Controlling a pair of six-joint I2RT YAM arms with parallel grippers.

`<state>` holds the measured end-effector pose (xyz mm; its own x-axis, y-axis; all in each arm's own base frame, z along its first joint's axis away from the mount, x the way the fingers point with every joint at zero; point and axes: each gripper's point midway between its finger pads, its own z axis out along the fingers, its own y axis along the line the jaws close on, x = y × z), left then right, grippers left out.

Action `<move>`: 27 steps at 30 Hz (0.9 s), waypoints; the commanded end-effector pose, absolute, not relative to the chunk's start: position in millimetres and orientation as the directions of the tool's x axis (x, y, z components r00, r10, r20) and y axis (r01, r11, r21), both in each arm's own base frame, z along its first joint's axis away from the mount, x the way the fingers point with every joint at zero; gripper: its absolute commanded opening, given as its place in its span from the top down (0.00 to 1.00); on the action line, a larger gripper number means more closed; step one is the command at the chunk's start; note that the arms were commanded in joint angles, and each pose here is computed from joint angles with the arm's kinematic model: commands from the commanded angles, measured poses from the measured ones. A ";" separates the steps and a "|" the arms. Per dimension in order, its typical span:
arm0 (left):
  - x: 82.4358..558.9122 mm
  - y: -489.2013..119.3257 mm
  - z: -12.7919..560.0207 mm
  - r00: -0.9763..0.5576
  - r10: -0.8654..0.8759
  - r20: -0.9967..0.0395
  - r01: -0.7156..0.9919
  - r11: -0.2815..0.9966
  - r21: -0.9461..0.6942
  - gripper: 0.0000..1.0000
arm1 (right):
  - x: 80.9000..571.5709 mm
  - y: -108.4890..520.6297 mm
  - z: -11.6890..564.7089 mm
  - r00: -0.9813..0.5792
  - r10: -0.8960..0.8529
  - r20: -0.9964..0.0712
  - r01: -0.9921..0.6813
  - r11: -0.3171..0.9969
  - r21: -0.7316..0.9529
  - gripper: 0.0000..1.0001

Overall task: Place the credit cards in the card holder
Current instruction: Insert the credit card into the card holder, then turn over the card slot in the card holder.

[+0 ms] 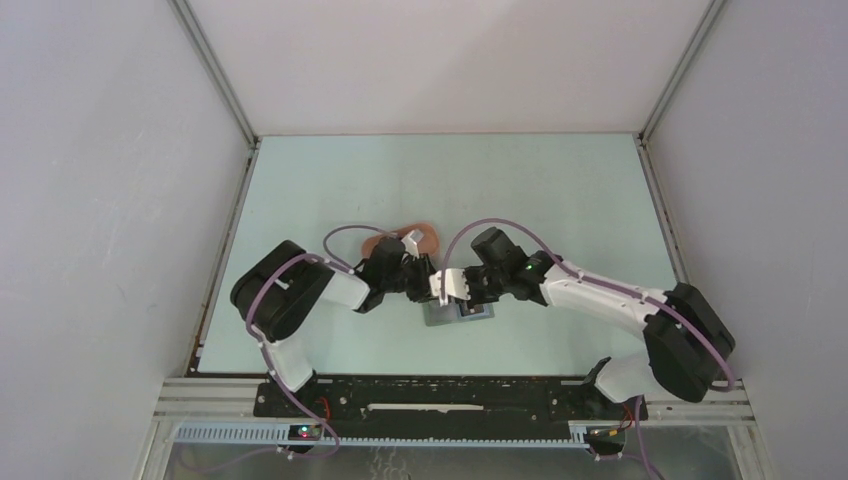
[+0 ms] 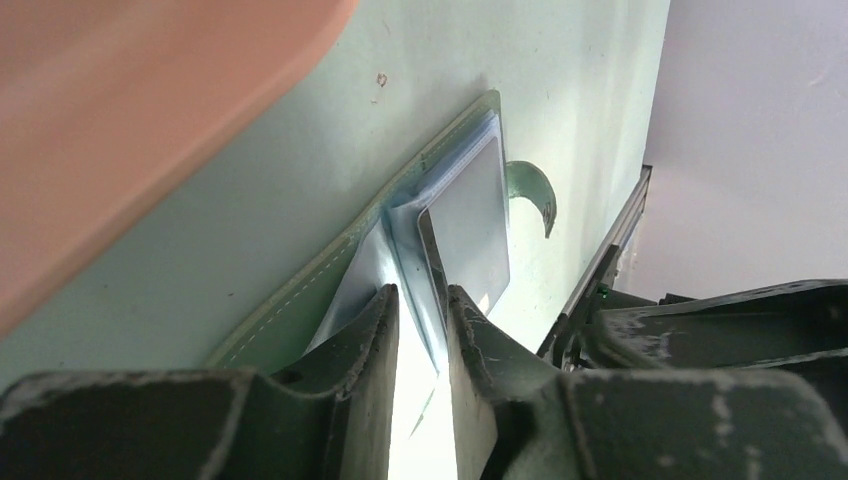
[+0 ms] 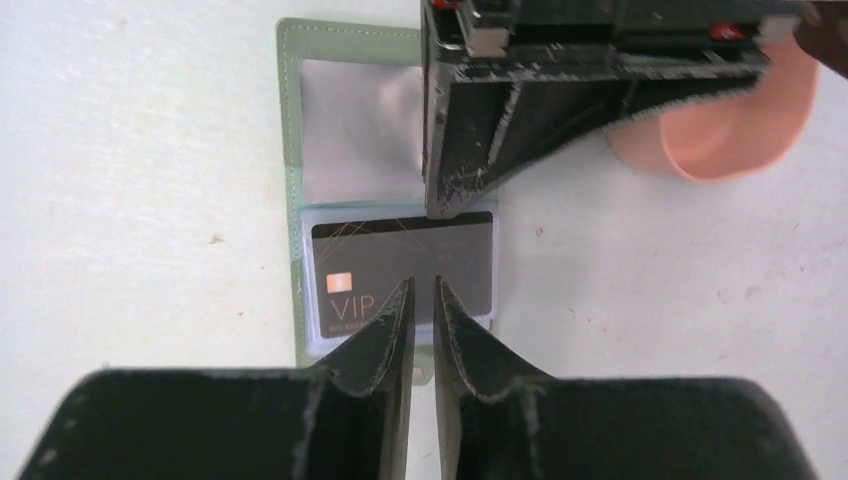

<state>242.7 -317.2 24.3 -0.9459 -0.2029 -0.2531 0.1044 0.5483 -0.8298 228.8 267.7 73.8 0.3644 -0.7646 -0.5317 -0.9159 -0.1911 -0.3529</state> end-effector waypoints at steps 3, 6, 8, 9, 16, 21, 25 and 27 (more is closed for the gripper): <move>247.0 -312.6 46.9 -0.915 -0.202 -0.350 0.184 0.563 -0.806 0.73 | 214.5 260.1 115.1 0.152 -0.704 -0.693 -0.982 -0.027 -0.189 0.76; 243.6 -310.6 61.1 -0.892 -0.199 -0.405 0.238 0.555 -0.797 0.73 | 210.7 256.7 138.6 0.088 -0.672 -0.735 -0.988 0.034 -0.149 0.70; 239.8 -309.0 72.7 -0.871 -0.199 -0.449 0.281 0.548 -0.788 0.73 | 205.7 253.9 155.1 0.066 -0.646 -0.761 -0.989 0.056 -0.133 0.65; 239.2 -307.8 79.5 -0.856 -0.202 -0.475 0.305 0.545 -0.781 0.73 | 204.0 251.8 164.1 0.065 -0.631 -0.773 -0.989 0.062 -0.134 0.60; 231.1 -293.1 134.1 -0.703 -0.216 -0.677 0.496 0.533 -0.686 0.72 | 181.6 236.5 219.9 -0.203 -0.389 -0.899 -0.979 0.090 0.182 0.15; 228.5 -279.4 175.7 -0.555 -0.233 -0.799 0.603 0.548 -0.579 0.69 | 189.8 240.3 211.9 -0.424 -0.328 -0.844 -0.905 0.136 0.402 0.14; 226.4 -270.1 199.9 -0.465 -0.261 -0.846 0.645 0.555 -0.525 0.65 | 206.4 245.6 179.4 -0.612 -0.300 -0.732 -0.790 0.279 0.546 0.19; 223.7 -269.0 205.1 -0.451 -0.272 -0.850 0.656 0.545 -0.522 0.64 | 212.8 247.6 166.0 -0.669 -0.291 -0.684 -0.741 0.331 0.584 0.21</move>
<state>223.4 -279.3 209.4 -0.5207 -0.2908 -0.8027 0.6342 0.4976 -0.5917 204.0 239.3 178.6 -0.5007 -0.3566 -0.7888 -0.8652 0.2333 0.4438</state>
